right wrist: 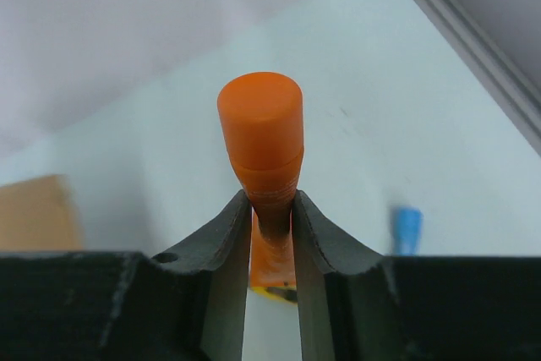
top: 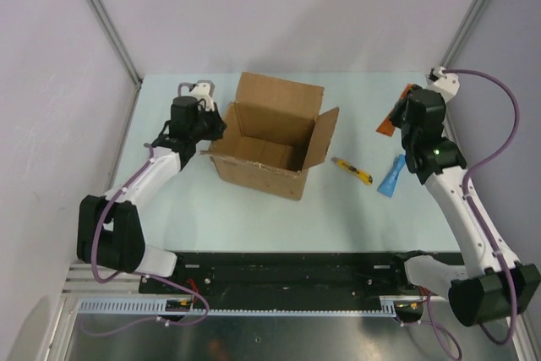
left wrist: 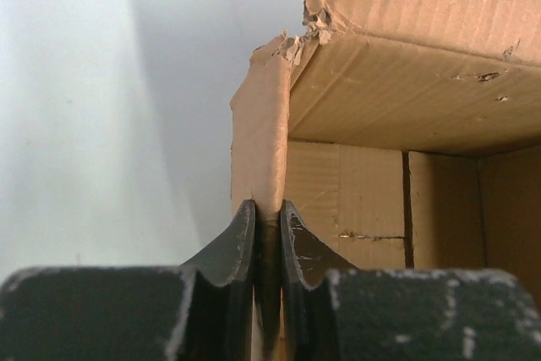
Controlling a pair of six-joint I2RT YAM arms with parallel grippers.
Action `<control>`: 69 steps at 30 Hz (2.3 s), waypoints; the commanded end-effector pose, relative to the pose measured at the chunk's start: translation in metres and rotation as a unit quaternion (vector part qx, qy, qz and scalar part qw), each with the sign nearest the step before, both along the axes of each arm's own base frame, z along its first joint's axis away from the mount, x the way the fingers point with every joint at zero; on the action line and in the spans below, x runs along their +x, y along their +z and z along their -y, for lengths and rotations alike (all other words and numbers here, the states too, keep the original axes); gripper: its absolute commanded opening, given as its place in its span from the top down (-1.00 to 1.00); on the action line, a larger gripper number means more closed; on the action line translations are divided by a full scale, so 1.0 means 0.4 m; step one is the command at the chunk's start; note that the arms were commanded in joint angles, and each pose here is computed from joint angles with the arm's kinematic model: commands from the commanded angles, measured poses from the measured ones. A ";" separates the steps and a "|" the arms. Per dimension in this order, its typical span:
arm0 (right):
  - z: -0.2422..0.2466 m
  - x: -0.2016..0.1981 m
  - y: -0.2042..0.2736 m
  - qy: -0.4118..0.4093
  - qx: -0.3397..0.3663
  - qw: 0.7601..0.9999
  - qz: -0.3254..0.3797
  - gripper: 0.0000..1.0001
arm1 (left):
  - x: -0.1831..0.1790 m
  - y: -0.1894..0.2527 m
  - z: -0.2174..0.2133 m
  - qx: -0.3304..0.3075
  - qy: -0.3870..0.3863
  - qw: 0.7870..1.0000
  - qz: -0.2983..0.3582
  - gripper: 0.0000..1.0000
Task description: Unpack the express box
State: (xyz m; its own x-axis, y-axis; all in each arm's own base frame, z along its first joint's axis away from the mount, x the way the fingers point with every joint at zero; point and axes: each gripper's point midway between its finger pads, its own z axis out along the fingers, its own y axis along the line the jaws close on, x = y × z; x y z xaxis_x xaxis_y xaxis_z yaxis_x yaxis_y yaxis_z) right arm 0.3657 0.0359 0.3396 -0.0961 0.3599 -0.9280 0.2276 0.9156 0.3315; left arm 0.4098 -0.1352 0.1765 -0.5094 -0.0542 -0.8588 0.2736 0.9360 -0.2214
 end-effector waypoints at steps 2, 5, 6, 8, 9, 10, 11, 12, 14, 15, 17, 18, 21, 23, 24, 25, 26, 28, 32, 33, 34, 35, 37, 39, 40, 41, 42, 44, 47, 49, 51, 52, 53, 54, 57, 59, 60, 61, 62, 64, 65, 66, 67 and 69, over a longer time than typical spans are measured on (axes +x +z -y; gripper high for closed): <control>0.094 -0.034 -0.270 -0.095 0.025 0.978 -0.186 0.46 | -0.021 0.048 -0.032 -0.032 0.040 0.999 0.015 1.00; 0.103 -0.030 -0.367 -0.091 0.031 0.969 -0.227 0.45 | -0.029 0.043 -0.038 -0.032 0.042 0.999 0.013 1.00; 0.110 -0.029 -0.388 -0.093 0.037 0.967 -0.235 0.44 | -0.033 0.038 -0.037 -0.033 0.041 0.999 0.010 0.99; 0.108 -0.028 -0.456 -0.091 0.042 0.960 -0.261 0.37 | -0.034 0.042 -0.043 -0.034 0.044 0.998 0.012 0.99; 0.112 -0.028 -0.479 -0.092 0.048 0.957 -0.272 0.36 | -0.034 0.044 -0.045 -0.034 0.045 0.998 0.013 0.99; 0.112 -0.024 -0.503 -0.091 0.051 0.954 -0.280 0.35 | -0.034 0.042 -0.046 -0.034 0.046 0.998 0.011 0.98; 0.111 -0.028 -0.553 -0.089 0.052 0.947 -0.304 0.32 | -0.033 0.043 -0.047 -0.035 0.046 0.998 0.011 0.99; 0.098 -0.025 -0.580 -0.076 0.063 0.943 -0.317 0.33 | -0.034 0.043 -0.047 -0.037 0.044 0.998 0.011 1.00; 0.098 -0.022 -0.630 -0.074 0.070 0.936 -0.336 0.33 | -0.031 0.047 -0.044 -0.038 0.041 0.998 0.012 1.00; 0.092 -0.018 -0.640 -0.071 0.075 0.936 -0.338 0.33 | -0.032 0.046 -0.044 -0.038 0.041 0.998 0.011 1.00; 0.091 -0.011 -0.659 -0.071 0.077 0.935 -0.340 0.34 | -0.032 0.046 -0.043 -0.039 0.039 0.998 0.011 1.00; 0.091 -0.008 -0.658 -0.072 0.080 0.935 -0.338 0.34 | -0.031 0.046 -0.044 -0.039 0.040 0.998 0.011 1.00; 0.091 0.007 -0.659 -0.069 0.079 0.938 -0.330 0.32 | -0.029 0.048 -0.045 -0.039 0.041 0.998 0.012 1.00; 0.088 0.019 -0.653 -0.059 0.077 0.941 -0.323 0.28 | -0.028 0.048 -0.045 -0.041 0.040 0.998 0.011 0.99; 0.085 0.024 -0.651 -0.056 0.076 0.942 -0.322 0.26 | -0.028 0.050 -0.044 -0.042 0.038 0.998 0.011 0.92; 0.084 0.024 -0.650 -0.053 0.076 0.942 -0.322 0.23 | -0.028 0.050 -0.044 -0.043 0.038 0.998 0.011 0.85; 0.084 0.023 -0.648 -0.052 0.075 0.942 -0.323 0.22 | -0.028 0.050 -0.044 -0.044 0.038 0.998 0.010 0.77; 0.087 0.017 -0.631 -0.055 0.075 0.943 -0.319 0.16 | -0.027 0.051 -0.043 -0.045 0.037 0.998 0.010 0.60; 0.097 0.015 -0.561 -0.056 0.065 0.955 -0.284 -0.01 | -0.028 0.068 -0.032 -0.054 0.026 0.998 0.015 0.29; 0.099 0.019 -0.537 -0.054 0.065 0.959 -0.271 -0.04 | -0.028 0.073 -0.030 -0.056 0.024 0.998 0.016 0.21; 0.097 0.027 -0.496 -0.050 0.065 0.965 -0.250 -0.08 | -0.027 0.084 -0.029 -0.059 0.024 0.998 0.021 0.20; 0.094 0.031 -0.474 -0.045 0.064 0.968 -0.240 -0.09 | -0.024 0.099 -0.028 -0.061 0.024 0.997 0.026 0.17; 0.092 0.035 -0.435 -0.037 0.063 0.972 -0.225 -0.15 | -0.026 0.128 -0.026 -0.068 0.024 0.997 0.038 -0.16; 0.082 0.044 -0.393 -0.023 0.064 0.975 -0.212 -0.21 | -0.021 0.168 -0.027 -0.075 0.027 0.995 0.055 -0.75; 0.076 0.045 -0.378 -0.017 0.064 0.976 -0.206 -0.26 | -0.026 0.197 -0.028 -0.079 0.026 0.994 0.067 -0.95; 0.072 0.046 -0.351 -0.012 0.066 0.979 -0.194 -0.30 | -0.025 0.224 -0.028 -0.081 0.026 0.993 0.080 -0.99; 0.071 0.041 -0.338 -0.011 0.068 0.980 -0.188 -0.36 | -0.028 0.247 -0.031 -0.087 0.031 0.992 0.089 -0.99; 0.076 0.033 -0.298 -0.015 0.070 0.983 -0.167 -0.47 | -0.037 0.308 -0.047 -0.097 0.032 0.988 0.113 -0.99; 0.090 0.013 -0.252 -0.028 0.068 0.986 -0.147 -0.69 | -0.055 0.377 -0.082 -0.101 0.048 0.984 0.140 -1.00; 0.105 0.000 -0.230 -0.041 0.063 0.988 -0.136 -0.77 | -0.068 0.393 -0.128 -0.089 0.092 0.979 0.157 -0.99; 0.116 -0.022 -0.201 -0.053 0.061 0.989 -0.124 -0.82 | -0.104 0.438 -0.170 -0.077 0.124 0.970 0.192 -1.00; 0.128 -0.029 -0.185 -0.065 0.060 0.989 -0.116 -0.84 | -0.112 0.433 -0.194 -0.067 0.147 0.967 0.195 -0.99; 0.136 -0.040 -0.178 -0.072 0.059 0.989 -0.115 -0.85 | -0.125 0.442 -0.201 -0.061 0.145 0.967 0.201 -0.99; 0.141 -0.052 -0.151 -0.076 0.061 0.990 -0.100 -0.86 | -0.152 0.470 -0.209 -0.052 0.144 0.963 0.220 -0.99; 0.148 -0.068 -0.096 -0.078 0.058 0.993 -0.066 -0.91 | -0.201 0.521 -0.216 -0.048 0.136 0.958 0.249 -0.99; 0.148 -0.074 -0.061 -0.072 0.051 0.995 -0.042 -0.96 | -0.222 0.542 -0.214 -0.053 0.132 0.956 0.257 -0.99; 0.151 -0.075 -0.052 -0.073 0.051 0.995 -0.036 -0.98 | -0.227 0.547 -0.213 -0.052 0.130 0.956 0.258 -1.00; 0.150 -0.078 -0.044 -0.072 0.051 0.996 -0.031 -0.98 | -0.237 0.556 -0.201 -0.055 0.115 0.957 0.262 -1.00; 0.151 -0.077 -0.035 -0.073 0.051 0.996 -0.026 -0.98 | -0.241 0.553 -0.194 -0.055 0.105 0.958 0.260 -0.99; 0.149 -0.076 -0.030 -0.071 0.053 0.996 -0.023 -0.98 | -0.244 0.546 -0.193 -0.054 0.104 0.960 0.255 -0.99; 0.148 -0.076 -0.029 -0.070 0.054 0.996 -0.023 -0.99 | -0.247 0.541 -0.191 -0.054 0.101 0.961 0.253 -0.99; 0.147 -0.077 -0.031 -0.068 0.054 0.996 -0.025 -0.99 | -0.246 0.536 -0.190 -0.055 0.101 0.961 0.250 -1.00; 0.145 -0.075 -0.035 -0.067 0.055 0.996 -0.028 -0.99 | -0.248 0.531 -0.189 -0.056 0.101 0.962 0.249 -1.00; 0.144 -0.077 -0.037 -0.067 0.054 0.996 -0.030 -0.99 | -0.252 0.529 -0.185 -0.057 0.096 0.962 0.248 -0.99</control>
State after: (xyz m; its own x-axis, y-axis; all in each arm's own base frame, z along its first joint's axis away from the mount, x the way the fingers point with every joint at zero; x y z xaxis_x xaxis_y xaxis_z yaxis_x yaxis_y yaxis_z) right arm 0.3337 -0.0180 0.3042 -0.1451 0.4819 -0.8641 0.3766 0.8345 0.4022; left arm 0.3133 -0.0590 0.3913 0.0027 -0.2314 -0.9729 0.1757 0.9578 -0.2273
